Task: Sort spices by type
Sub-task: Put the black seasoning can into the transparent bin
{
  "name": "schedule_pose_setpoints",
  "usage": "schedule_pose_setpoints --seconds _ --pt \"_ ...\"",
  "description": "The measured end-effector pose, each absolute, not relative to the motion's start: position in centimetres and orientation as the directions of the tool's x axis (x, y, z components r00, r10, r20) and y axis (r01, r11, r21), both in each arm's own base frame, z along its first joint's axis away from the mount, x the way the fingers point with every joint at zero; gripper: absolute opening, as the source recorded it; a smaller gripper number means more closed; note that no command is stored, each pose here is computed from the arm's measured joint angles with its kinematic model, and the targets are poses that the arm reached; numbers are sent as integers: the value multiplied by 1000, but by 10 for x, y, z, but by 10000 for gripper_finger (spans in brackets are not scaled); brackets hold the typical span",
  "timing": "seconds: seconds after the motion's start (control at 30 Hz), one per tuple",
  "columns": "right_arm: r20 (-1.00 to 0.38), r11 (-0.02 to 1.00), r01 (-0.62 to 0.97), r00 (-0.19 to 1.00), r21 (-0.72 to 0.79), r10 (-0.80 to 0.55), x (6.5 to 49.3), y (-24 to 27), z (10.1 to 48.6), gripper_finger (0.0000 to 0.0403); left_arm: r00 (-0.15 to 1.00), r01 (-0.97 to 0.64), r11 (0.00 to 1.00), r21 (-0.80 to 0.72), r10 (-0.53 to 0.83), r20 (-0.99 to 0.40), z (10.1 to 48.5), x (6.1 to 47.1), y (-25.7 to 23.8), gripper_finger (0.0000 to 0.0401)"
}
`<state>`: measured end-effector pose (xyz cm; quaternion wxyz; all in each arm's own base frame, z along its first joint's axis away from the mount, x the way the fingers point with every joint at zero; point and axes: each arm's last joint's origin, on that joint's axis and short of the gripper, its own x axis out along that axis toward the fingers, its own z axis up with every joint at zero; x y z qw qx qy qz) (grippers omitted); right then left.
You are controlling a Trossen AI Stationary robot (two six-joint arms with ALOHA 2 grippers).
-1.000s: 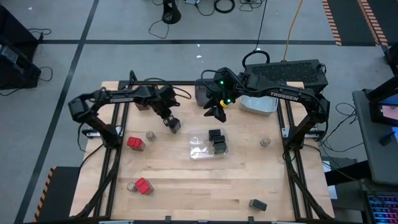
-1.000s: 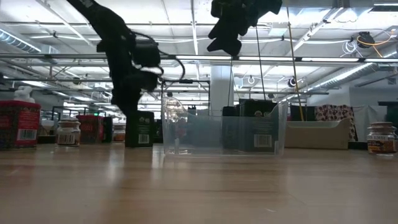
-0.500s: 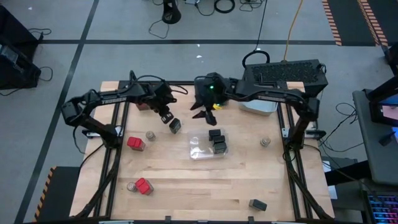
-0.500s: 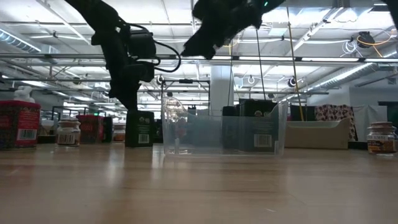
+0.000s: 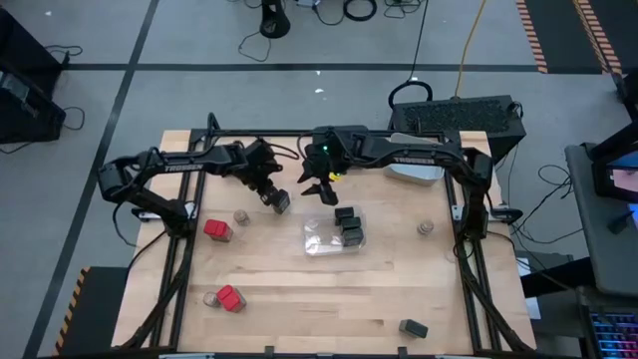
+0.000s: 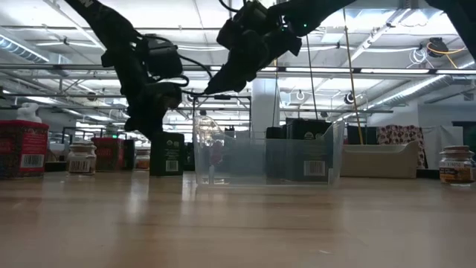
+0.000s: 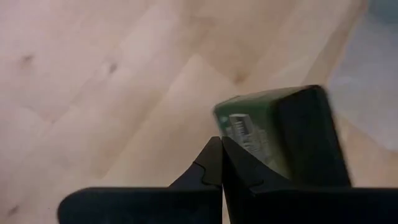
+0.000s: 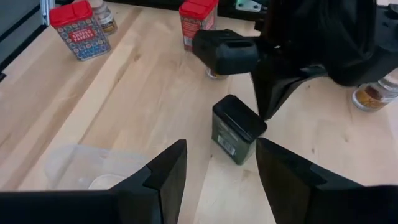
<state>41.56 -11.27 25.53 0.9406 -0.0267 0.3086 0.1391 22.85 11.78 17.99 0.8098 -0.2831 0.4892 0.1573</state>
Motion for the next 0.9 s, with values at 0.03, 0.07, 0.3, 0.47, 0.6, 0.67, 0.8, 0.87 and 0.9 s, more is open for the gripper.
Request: schedule_pose_setpoints --seconds 0.03,0.07,0.3,0.47,0.6,0.67,0.8,0.87,0.9 --pt "-589 960 -277 770 40 247 416 -112 255 176 472 -525 794 -305 -27 -881 180 229 116 0" --pt "-589 961 -274 769 45 247 416 -112 255 176 473 -521 797 -307 -30 -880 180 230 114 0" --pt "-590 964 -256 769 68 246 416 -112 254 176 501 -512 795 -326 -32 -865 179 238 108 0" --pt "-590 964 -257 768 70 248 416 -111 255 176 504 -505 798 -328 -36 -863 173 245 107 0" --pt "-590 964 -258 768 70 249 416 -111 255 176 514 -505 796 -333 -33 -857 169 249 108 0" --pt "-591 963 -262 766 71 252 417 -110 254 176 547 -505 794 -339 -9 -837 173 252 110 0" --pt "-590 961 -269 765 69 257 418 -106 255 176 591 -495 798 -344 19 -807 184 250 112 0" --pt "-588 960 -274 766 65 258 418 -106 255 176 573 -504 797 -333 20 -819 186 246 111 0" --pt "-587 959 -278 768 58 258 418 -106 255 176 566 -506 799 -325 23 -824 187 243 110 0"
